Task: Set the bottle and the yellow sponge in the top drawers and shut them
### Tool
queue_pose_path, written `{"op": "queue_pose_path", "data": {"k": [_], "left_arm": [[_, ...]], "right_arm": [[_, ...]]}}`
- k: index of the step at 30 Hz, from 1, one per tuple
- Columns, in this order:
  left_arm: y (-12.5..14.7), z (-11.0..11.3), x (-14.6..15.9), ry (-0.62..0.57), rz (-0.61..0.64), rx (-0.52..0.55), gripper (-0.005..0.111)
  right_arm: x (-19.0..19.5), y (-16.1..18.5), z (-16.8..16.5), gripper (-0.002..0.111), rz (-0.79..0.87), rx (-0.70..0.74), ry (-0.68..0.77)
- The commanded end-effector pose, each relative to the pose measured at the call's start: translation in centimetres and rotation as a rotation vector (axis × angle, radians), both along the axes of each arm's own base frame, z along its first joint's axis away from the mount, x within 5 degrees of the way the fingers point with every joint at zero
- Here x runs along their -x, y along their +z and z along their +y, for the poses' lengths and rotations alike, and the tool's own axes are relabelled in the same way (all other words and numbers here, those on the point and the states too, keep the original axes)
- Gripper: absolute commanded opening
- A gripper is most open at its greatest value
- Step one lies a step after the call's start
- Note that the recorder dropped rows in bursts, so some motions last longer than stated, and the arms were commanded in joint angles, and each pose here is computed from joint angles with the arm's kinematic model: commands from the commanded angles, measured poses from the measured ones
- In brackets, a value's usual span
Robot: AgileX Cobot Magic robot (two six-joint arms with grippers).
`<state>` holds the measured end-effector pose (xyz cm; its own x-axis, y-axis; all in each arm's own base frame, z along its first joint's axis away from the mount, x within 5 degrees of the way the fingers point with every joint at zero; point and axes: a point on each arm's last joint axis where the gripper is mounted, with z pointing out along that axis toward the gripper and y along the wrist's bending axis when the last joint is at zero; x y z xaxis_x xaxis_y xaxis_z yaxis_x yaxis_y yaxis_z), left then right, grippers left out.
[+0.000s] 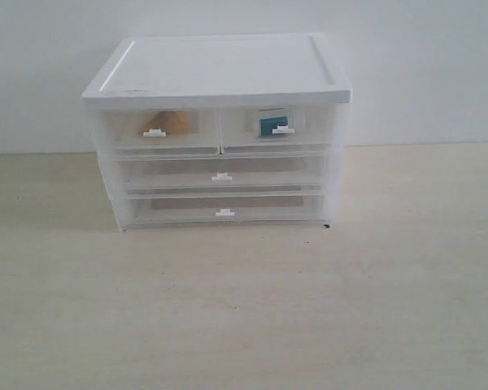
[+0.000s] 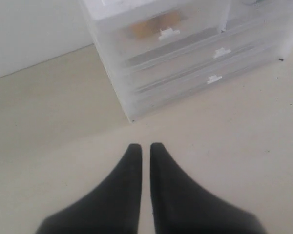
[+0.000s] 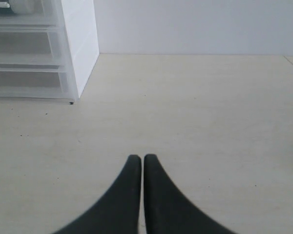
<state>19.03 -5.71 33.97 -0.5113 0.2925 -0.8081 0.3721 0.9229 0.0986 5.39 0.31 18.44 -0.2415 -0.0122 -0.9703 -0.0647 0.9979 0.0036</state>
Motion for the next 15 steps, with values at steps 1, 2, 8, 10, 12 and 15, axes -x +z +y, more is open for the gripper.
{"op": "queue_pose_path", "data": {"k": [1,2,8,10,12,15], "left_arm": [[0.0,0.7,3.0,0.028,-0.039,0.092,0.004],[0.0,0.8,3.6,0.034,-0.048,0.113,0.004],[-1.0,1.3,5.3,0.037,-0.089,0.130,0.004],[-1.2,1.4,5.5,0.040,-0.133,0.143,0.004],[-1.4,1.5,5.7,0.043,-0.169,0.154,0.004],[-1.9,1.6,5.8,0.044,-0.178,0.157,0.004]], "right_arm": [[0.0,0.0,0.0,0.000,-0.009,-0.002,0.001],[0.0,0.0,0.0,0.000,-0.009,-0.002,0.001],[0.0,0.0,0.0,0.000,-0.009,-0.002,0.001],[0.0,0.0,0.0,0.000,-0.009,-0.002,0.001],[0.0,0.0,0.0,0.000,-0.009,-0.002,0.001],[0.0,0.0,0.0,0.000,-0.009,-0.002,0.001]]}}
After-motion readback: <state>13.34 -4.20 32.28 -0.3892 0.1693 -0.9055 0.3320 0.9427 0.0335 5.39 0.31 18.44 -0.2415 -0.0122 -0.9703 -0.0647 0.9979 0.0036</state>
